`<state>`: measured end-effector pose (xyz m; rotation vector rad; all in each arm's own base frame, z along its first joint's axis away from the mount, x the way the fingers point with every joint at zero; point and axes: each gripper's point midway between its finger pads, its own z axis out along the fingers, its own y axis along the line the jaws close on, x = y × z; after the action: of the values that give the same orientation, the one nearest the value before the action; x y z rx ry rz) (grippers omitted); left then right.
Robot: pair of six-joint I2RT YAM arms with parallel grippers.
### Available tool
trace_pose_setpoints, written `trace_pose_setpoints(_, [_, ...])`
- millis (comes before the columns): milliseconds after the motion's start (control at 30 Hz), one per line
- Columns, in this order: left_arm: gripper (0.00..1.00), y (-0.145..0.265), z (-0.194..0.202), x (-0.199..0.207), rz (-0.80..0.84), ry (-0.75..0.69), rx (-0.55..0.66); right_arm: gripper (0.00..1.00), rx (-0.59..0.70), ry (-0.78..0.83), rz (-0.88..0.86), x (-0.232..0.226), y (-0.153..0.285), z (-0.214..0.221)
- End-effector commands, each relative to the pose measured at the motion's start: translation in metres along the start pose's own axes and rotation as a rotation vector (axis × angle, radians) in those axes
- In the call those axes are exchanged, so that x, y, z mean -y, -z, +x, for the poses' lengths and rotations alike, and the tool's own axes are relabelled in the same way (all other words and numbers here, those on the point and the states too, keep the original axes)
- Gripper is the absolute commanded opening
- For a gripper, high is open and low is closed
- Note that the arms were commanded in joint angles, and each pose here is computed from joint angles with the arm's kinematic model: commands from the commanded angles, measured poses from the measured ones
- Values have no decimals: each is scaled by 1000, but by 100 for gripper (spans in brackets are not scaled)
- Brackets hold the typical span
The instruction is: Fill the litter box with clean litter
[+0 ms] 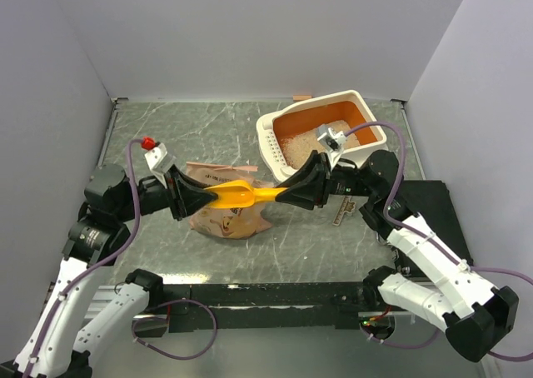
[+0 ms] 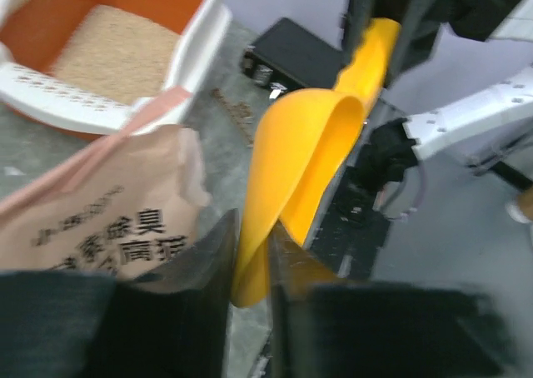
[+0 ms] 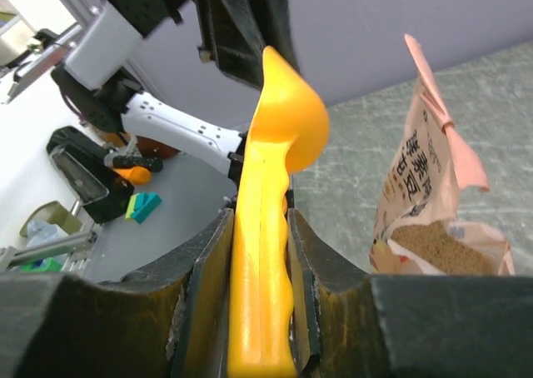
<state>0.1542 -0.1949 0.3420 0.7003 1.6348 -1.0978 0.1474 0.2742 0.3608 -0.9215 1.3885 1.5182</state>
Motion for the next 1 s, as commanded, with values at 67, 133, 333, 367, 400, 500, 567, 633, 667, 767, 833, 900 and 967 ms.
trace_pose_setpoints(67, [56, 14, -44, -42, -306, -95, 79, 0, 30, 84, 182, -1, 14, -26])
trace_pose_setpoints(133, [61, 17, -55, -49, -358, -119, 95, 0, 31, 94, 240, 0, 20, -33])
trace_pose_setpoints(333, [69, 8, -66, -80, -447, -198, 46, 0, 23, 91, 508, 9, 56, -38])
trace_pose_setpoints(367, [69, 5, -64, -83, -445, -204, 27, 0, 17, 87, 536, 9, 61, -37])
trace_pose_setpoints(400, [69, 1, -59, -85, -446, -208, -9, 0, 6, 71, 587, 11, 69, -34])
trace_pose_setpoints(500, [69, -12, -57, -100, -483, -296, -85, 0, -6, 38, 639, 10, 79, -28])
trace_pose_setpoints(567, [69, -26, -45, -105, -465, -353, -158, 0, -8, 26, 642, 6, 84, -23])
trace_pose_setpoints(633, [69, -35, -34, -112, -458, -389, -232, 0, 1, 14, 646, 1, 88, -19])
trace_pose_setpoints(667, [69, -39, -29, -110, -442, -403, -258, 0, -5, 5, 648, 2, 89, -14])
trace_pose_setpoints(767, [70, -44, -21, -112, -425, -449, -319, 0, -17, -12, 633, -1, 91, -1])
trace_pose_setpoints(833, [70, -42, -21, -110, -411, -470, -345, 0, -11, -11, 615, -5, 92, 3])
trace_pose_setpoints(900, [70, -41, -26, -102, -394, -491, -351, 0, -24, -22, 617, -3, 92, 11])
trace_pose_setpoints(967, [70, -37, -23, -96, -373, -491, -372, 0, -22, -17, 622, -3, 95, 14])
